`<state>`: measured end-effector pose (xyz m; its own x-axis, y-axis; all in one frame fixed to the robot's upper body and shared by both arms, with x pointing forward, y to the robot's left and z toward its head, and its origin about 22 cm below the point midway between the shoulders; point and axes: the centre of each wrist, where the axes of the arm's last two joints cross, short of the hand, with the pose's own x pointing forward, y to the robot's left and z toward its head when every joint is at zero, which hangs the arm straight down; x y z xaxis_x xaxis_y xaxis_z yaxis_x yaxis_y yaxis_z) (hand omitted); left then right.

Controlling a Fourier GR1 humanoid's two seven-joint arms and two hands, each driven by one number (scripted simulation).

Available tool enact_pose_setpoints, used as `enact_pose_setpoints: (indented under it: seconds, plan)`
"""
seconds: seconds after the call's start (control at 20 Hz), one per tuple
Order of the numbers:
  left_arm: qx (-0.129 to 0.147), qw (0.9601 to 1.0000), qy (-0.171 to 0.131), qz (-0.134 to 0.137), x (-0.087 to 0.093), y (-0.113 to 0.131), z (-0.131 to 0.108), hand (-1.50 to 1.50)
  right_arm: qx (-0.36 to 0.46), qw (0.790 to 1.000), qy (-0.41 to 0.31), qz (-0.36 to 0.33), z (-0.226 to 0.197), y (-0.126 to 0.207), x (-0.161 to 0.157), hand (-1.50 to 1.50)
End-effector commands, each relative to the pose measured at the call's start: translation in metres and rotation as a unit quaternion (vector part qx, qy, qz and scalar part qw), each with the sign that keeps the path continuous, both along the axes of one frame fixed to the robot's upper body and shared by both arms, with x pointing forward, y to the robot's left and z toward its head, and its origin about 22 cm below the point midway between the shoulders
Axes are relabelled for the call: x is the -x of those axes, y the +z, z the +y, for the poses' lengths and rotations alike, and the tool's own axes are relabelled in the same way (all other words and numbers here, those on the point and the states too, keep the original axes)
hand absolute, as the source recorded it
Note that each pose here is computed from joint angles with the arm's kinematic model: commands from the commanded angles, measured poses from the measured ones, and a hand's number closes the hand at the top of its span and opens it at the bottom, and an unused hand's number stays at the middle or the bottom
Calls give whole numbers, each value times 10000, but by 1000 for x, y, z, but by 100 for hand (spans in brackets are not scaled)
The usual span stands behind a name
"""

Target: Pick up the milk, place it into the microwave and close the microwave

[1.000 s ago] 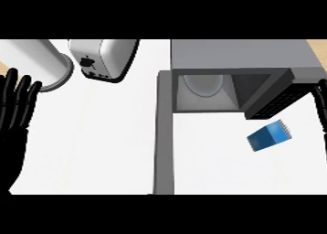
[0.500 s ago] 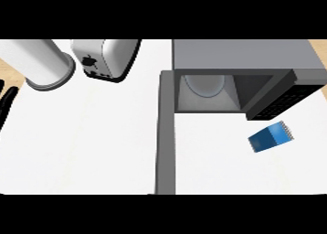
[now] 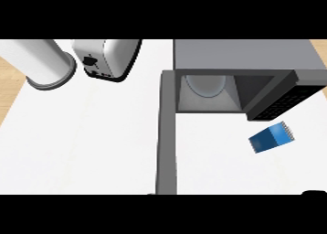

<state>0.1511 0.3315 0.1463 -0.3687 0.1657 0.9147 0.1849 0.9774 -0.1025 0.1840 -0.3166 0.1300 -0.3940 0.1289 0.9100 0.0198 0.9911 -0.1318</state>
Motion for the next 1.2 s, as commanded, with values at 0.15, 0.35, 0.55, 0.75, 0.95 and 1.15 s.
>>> enact_pose_setpoints:
  seconds: [0.15, 0.35, 0.55, 0.75, 0.95, 1.15]
  plan:
    - [-37, 10000, 3, 3, 34, 5, 22, -150, 15, 9983, -420, 399, -24, -47, -4, -150]
    - [-1, 10000, 41, -58, 31, -2, 32, -150, 182, 9964, -562, 611, -19, -79, -20, -150]
    - [25, 10000, 17, -1, 47, -1, 28, -150, 298, 9919, -937, 798, -32, -106, -21, -150]
    - [-61, 10000, 28, -47, 63, 0, 50, -150, 160, 9879, -1150, 1026, -51, -143, -19, -150]
    - [39, 10000, 28, 19, 52, 1, 34, -150, 462, 9844, -1108, 1286, -43, -170, -31, -150]
    - [22, 9998, 170, 39, 75, 2, 22, -150, 425, 9862, -1002, 1249, -56, -205, -11, -150]
